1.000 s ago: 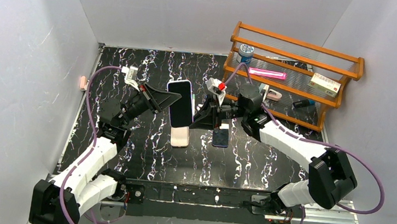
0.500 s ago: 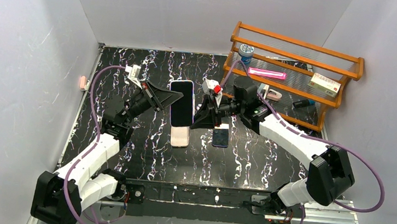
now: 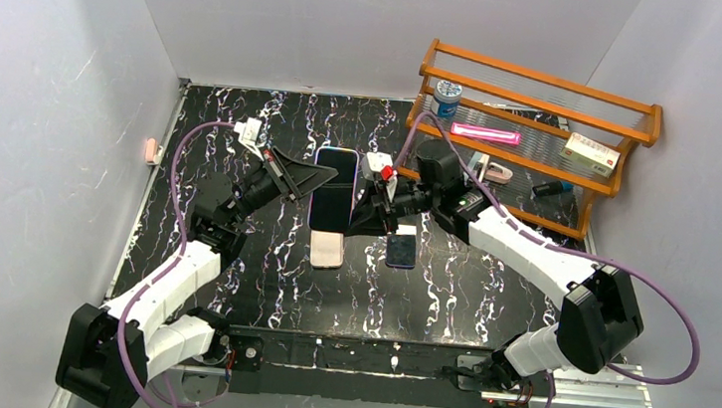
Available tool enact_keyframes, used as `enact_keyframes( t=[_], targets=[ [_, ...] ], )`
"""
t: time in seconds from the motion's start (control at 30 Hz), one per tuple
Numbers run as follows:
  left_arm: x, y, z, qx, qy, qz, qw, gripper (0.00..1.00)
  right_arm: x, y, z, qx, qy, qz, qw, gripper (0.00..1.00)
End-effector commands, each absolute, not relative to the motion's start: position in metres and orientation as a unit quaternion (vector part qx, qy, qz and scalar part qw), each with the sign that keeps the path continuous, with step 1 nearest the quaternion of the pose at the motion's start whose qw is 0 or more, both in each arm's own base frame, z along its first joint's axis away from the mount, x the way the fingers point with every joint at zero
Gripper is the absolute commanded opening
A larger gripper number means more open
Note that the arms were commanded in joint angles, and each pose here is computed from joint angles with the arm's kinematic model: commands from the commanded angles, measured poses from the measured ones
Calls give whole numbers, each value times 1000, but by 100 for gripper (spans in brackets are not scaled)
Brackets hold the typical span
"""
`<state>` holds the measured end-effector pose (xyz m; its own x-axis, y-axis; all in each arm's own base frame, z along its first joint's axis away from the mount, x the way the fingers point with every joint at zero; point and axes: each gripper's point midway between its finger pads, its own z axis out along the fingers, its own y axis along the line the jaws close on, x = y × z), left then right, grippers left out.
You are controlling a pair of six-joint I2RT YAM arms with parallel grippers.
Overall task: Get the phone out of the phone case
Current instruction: Remove the phone case from the phone.
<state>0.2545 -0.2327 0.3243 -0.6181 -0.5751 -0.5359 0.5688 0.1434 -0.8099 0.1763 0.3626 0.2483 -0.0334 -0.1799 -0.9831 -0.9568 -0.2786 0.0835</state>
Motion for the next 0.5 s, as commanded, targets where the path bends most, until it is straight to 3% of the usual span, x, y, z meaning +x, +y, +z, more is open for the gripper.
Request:
enact_keyframes(
  t=[0.0,0.2,0.33,0.47],
  targets=[
    [224,-254,331,30,620,-692,368,0,235,383,310,-587,426,426,541,1],
    [218,-259,329,33,620,-697,359,0,273,378,317,-511,477,375,609,1],
    [215,-258,331,36,615,-695,371,0,275,375,311,-480,498,389,609,1],
    [219,-253,335,34,607,-685,401,0,264,370,297,-451,526,421,585,29]
  ],
)
